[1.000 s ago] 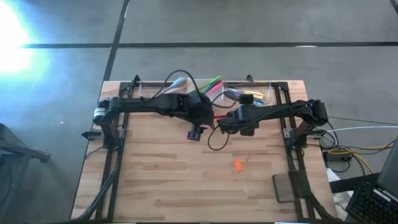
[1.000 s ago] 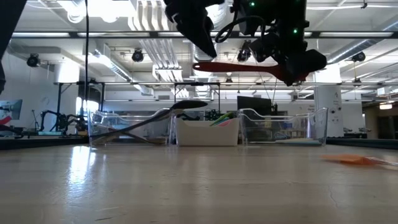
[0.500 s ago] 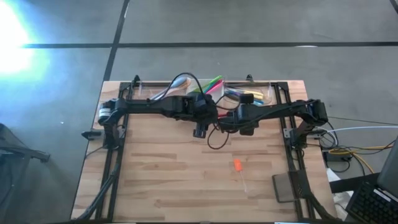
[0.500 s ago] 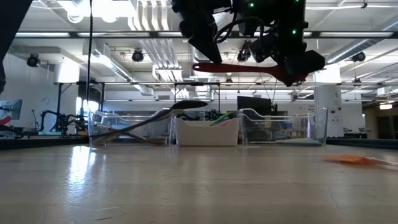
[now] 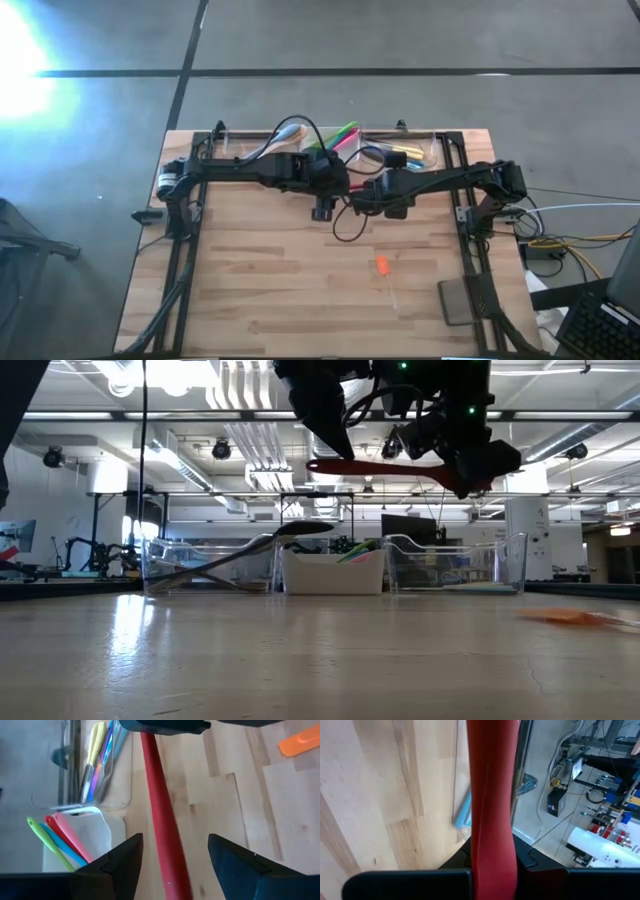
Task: Pick & Place Kitchen Items
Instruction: Put the red cooking spoon into the left transparent bin
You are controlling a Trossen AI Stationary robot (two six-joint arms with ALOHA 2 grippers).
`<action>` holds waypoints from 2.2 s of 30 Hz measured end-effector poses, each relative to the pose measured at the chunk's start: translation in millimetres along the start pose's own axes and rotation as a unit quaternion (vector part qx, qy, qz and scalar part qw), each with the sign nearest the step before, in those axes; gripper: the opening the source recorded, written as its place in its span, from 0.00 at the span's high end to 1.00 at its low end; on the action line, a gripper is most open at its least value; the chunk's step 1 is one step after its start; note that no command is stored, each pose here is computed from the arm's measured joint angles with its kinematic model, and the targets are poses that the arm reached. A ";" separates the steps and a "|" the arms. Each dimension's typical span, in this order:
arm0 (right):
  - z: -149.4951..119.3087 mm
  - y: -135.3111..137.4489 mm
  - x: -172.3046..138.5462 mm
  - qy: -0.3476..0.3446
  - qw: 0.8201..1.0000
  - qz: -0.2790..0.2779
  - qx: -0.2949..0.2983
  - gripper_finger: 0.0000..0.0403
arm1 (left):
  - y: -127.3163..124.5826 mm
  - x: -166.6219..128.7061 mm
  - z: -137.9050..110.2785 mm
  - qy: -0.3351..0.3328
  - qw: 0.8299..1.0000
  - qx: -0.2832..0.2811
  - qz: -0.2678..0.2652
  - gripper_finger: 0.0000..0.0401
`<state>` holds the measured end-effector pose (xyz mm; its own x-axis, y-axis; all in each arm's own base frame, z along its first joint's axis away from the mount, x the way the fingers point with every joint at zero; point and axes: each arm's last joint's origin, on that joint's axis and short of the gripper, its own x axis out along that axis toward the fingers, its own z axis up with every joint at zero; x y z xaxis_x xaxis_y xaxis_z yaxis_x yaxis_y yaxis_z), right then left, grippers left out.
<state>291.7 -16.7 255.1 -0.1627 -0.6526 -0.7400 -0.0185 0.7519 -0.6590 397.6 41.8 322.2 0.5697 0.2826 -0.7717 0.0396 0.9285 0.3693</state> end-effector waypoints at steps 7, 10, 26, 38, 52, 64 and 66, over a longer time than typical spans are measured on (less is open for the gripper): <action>-2.8 1.4 -6.0 -0.007 1.000 -0.001 0.014 0.92 | -0.3 1.4 -12.9 0.057 0.998 -0.030 0.000 0.43; -2.7 1.5 -6.6 -0.013 1.000 -0.006 0.014 0.92 | 2.2 -3.6 -12.3 0.048 0.998 -0.040 0.006 0.43; -1.2 -3.2 -26.3 -0.050 0.998 -0.010 0.022 0.92 | 7.7 -0.1 -3.7 -0.004 0.999 -0.045 0.000 0.58; -1.0 -3.4 -26.5 -0.049 0.999 0.003 0.024 0.92 | 7.0 -0.1 -4.5 -0.001 0.999 -0.038 -0.008 0.87; -11.9 -7.8 -30.5 -0.029 0.997 0.004 0.068 0.61 | 15.3 -0.4 -6.4 -0.003 0.999 -0.045 -0.001 0.87; -59.2 -35.3 -53.9 -0.082 0.976 0.030 0.198 0.47 | 42.0 12.9 -42.0 0.074 0.991 -0.090 0.069 0.87; -71.0 -39.7 -56.1 -0.092 0.969 0.036 0.227 0.47 | 47.6 12.0 -51.3 0.073 0.989 -0.106 0.074 0.87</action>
<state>231.5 -3.2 332.3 0.0322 -0.6372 -0.7700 0.4286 0.7048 -0.5653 364.2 101.8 304.0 0.4313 0.4366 -0.7895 -0.2174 0.8996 0.3787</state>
